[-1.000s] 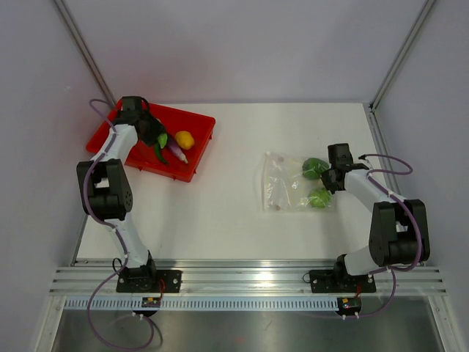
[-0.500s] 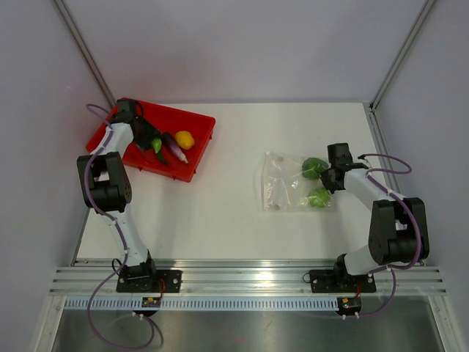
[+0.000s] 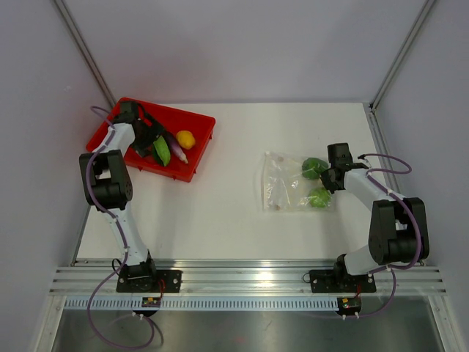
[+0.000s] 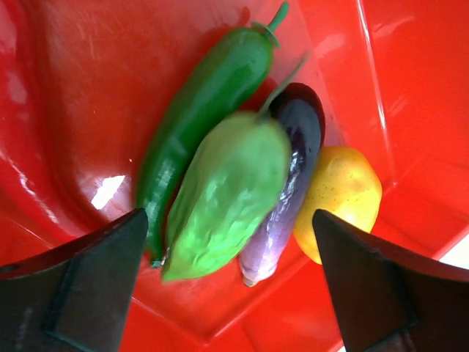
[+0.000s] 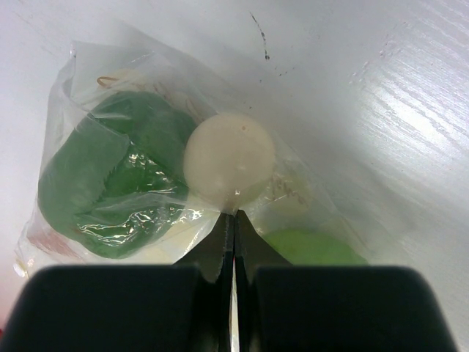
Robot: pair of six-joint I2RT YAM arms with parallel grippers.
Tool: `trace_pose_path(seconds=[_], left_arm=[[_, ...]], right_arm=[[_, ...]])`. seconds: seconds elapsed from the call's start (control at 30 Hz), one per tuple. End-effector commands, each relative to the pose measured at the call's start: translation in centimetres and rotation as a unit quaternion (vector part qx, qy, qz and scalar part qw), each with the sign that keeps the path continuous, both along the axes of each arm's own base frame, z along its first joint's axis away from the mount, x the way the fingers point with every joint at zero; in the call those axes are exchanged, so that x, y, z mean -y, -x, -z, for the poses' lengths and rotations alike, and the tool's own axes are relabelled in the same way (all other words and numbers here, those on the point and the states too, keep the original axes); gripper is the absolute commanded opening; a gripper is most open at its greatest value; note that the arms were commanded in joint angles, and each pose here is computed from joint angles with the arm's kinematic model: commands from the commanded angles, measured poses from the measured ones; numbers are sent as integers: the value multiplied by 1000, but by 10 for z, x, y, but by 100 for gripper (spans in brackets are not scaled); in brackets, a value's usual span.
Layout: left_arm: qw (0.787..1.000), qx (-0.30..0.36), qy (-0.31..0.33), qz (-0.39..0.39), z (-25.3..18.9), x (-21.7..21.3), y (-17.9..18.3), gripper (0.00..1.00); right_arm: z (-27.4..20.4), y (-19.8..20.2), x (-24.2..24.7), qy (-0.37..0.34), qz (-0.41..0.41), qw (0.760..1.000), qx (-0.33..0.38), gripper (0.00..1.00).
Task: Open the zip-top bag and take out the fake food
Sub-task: Place the fake vegetable in the bin.
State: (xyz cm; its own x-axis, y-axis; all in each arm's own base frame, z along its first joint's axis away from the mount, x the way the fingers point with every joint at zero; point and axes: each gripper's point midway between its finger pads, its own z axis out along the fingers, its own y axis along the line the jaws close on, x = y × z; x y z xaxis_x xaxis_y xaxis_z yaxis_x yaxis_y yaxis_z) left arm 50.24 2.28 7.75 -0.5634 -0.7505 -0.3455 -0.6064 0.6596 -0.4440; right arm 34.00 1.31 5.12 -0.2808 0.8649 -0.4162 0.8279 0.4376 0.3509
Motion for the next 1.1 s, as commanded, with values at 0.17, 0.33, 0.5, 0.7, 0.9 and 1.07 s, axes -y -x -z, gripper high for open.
trace_pose_path(seconds=[0.17, 0.33, 0.5, 0.7, 0.9, 1.07], left_arm=[[996, 80, -6, 41, -74, 16, -8, 99], [988, 141, 1, 58, -115, 29, -4, 99], [985, 160, 3, 62, -140, 48, 6, 98], [968, 213, 79, 108, -159, 137, 21, 82], [952, 232, 118, 161, -167, 212, 44, 73], [941, 242, 123, 203, -158, 259, 73, 68]], right_arm=[[-15, -14, 1, 1, -1, 1000, 25, 0], [-15, -13, 1, 1, -2, 1000, 24, 0], [-17, -15, 0, -2, -3, 1000, 30, 0], [-16, -14, 0, -1, -3, 1000, 27, 0], [-15, -13, 1, 1, -2, 1000, 25, 0], [-15, -13, 0, -1, -3, 1000, 26, 0]])
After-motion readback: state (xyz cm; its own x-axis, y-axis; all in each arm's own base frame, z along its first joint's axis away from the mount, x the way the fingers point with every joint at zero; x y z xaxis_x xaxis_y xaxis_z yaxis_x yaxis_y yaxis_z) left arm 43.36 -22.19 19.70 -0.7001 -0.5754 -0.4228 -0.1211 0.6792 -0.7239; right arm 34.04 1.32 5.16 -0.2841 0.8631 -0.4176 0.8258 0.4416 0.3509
